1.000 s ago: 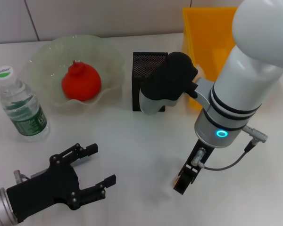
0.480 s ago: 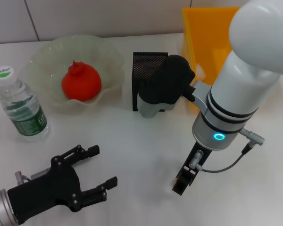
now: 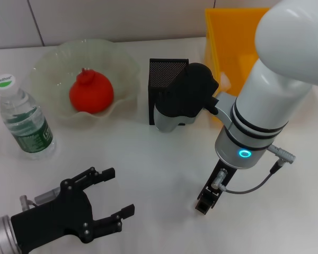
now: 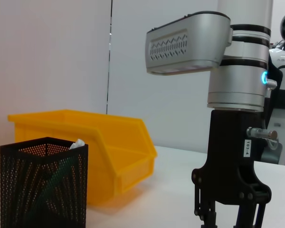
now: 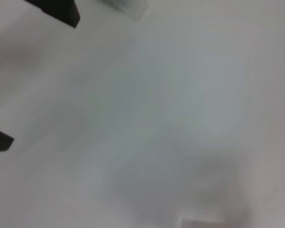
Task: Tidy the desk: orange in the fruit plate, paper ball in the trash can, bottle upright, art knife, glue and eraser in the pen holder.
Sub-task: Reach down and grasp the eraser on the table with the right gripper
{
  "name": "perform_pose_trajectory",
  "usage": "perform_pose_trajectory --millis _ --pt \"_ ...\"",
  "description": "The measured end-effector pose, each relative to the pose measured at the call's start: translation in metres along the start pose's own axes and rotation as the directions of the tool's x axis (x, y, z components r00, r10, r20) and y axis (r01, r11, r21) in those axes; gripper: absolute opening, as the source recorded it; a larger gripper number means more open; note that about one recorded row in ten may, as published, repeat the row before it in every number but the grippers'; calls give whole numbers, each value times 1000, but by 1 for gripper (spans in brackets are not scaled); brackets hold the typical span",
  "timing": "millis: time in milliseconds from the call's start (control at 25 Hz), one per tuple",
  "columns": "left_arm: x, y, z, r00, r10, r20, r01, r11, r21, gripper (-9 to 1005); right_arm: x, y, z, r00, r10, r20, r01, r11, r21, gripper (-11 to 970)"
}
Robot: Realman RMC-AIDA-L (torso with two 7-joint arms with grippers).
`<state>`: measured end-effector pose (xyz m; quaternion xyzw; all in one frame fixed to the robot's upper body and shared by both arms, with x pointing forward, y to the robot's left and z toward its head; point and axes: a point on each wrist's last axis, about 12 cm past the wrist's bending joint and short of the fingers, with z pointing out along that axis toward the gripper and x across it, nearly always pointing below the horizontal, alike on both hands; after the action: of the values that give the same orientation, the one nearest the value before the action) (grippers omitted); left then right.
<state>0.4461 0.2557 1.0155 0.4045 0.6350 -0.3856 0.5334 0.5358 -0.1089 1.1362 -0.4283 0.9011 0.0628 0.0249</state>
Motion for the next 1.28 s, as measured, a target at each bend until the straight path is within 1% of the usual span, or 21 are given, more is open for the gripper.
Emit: perform_pose_trajectory --millis 120,1040,1280 --pt "0 0 0 1000 1 -2 -1 1000 4 834 0 0 0 1000 0 1 0 1000 -1 495" --pt "-1 1 1 1000 0 2 0 1000 5 835 -1 1 3 1000 -8 -13 8 1000 0 469" --pt "-2 0 0 1000 -1 16 0 1000 13 835 -3 3 4 1000 -19 -13 19 1000 -4 463"
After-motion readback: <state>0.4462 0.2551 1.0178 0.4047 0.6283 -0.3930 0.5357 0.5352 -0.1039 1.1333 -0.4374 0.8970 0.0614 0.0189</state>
